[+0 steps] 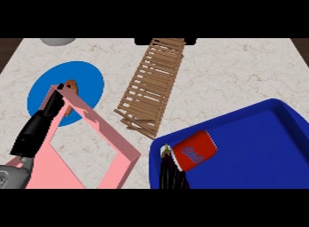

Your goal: Pick the eggplant from the tray and place it in the tiered shelf

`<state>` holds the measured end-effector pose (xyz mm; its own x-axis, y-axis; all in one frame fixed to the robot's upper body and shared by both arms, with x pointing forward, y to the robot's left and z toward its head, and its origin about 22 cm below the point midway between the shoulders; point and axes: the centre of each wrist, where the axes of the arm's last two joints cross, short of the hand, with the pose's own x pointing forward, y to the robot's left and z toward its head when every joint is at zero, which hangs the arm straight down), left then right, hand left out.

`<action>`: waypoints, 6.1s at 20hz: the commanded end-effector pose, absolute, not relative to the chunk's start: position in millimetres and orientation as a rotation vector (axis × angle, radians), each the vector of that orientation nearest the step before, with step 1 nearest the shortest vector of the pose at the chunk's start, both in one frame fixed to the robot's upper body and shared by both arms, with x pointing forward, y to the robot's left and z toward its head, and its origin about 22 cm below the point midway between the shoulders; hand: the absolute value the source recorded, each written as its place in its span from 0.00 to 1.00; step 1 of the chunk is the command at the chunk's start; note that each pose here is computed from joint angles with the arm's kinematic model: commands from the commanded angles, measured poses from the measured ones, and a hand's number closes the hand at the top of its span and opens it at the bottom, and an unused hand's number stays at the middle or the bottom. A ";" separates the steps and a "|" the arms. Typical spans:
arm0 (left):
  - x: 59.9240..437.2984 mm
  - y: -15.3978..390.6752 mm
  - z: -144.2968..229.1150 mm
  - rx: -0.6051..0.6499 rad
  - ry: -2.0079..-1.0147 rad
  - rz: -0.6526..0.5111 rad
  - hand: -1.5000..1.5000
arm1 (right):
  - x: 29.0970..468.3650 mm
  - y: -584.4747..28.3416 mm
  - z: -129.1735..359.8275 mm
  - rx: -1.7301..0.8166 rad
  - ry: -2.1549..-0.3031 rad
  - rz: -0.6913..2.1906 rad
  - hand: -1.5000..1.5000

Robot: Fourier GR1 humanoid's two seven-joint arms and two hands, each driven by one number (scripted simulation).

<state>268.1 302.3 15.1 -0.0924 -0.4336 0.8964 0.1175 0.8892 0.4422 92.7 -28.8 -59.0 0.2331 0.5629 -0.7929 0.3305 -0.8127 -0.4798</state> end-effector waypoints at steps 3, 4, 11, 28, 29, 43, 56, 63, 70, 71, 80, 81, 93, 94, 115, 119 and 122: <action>262.5 305.9 2.4 0.263 -1.550 -0.462 0.50 | 146.9 -35.7 -65.5 -2.445 -0.695 1.425 1.00; 272.7 303.9 13.7 0.273 -1.573 -0.479 0.50 | 149.6 -40.1 -71.8 -2.428 -0.698 1.429 1.00; 268.7 305.9 10.3 0.262 -1.577 -0.475 0.50 | 157.7 -50.7 -75.2 -2.416 -0.690 1.465 1.00; 273.1 296.2 20.3 0.229 -1.630 -0.493 0.50 | 150.4 -55.6 74.7 -1.452 -1.118 0.905 1.00; 270.6 294.2 15.7 0.220 -1.621 -0.490 0.50 | 151.6 -54.2 80.3 -1.466 -1.162 0.868 1.00; 276.5 290.6 16.5 0.216 -1.605 -0.528 0.50 | 159.4 -42.3 111.1 -1.664 -1.406 0.597 1.00; 277.3 290.7 15.6 0.223 -1.603 -0.514 0.50 | 184.9 -58.3 115.4 -1.757 -1.170 0.550 1.00; 281.7 286.9 22.5 0.220 -1.630 -0.527 0.50 | 217.0 -75.8 148.8 -1.758 -1.052 0.458 1.00; 281.6 282.5 19.6 0.195 -1.619 -0.558 0.50 | 238.6 -83.5 184.8 -1.701 -1.013 0.454 1.00; 283.4 279.8 18.3 0.200 -1.614 -0.555 0.50 | 243.8 -85.9 190.2 -1.676 -1.024 0.454 1.00; 285.6 267.4 11.9 0.190 -1.615 -0.575 0.50 | 287.3 -82.5 212.2 -1.593 -0.951 0.460 1.00; 291.7 272.9 19.7 0.196 -1.625 -0.569 0.50 | 292.8 -81.0 216.7 -1.599 -0.956 0.447 1.00; 294.3 280.7 14.6 0.212 -1.615 -0.536 0.50 | 324.3 -85.3 218.1 -1.494 -0.895 0.298 0.00; 294.1 279.4 16.9 0.205 -1.619 -0.554 0.50 | 325.9 -82.0 228.3 -1.474 -0.922 0.270 0.00; 272.6 300.4 -4.1 0.266 -1.558 -0.470 0.50 | 253.6 -98.5 304.2 -1.452 -1.262 -0.383 0.00; 268.3 316.9 -4.6 0.279 -1.536 -0.476 0.50 | 217.8 -117.1 291.9 -1.377 -1.301 -0.389 0.00; 270.3 307.8 -4.4 0.260 -1.541 -0.470 0.50 | 189.9 -122.7 282.8 -1.350 -1.350 -0.384 0.00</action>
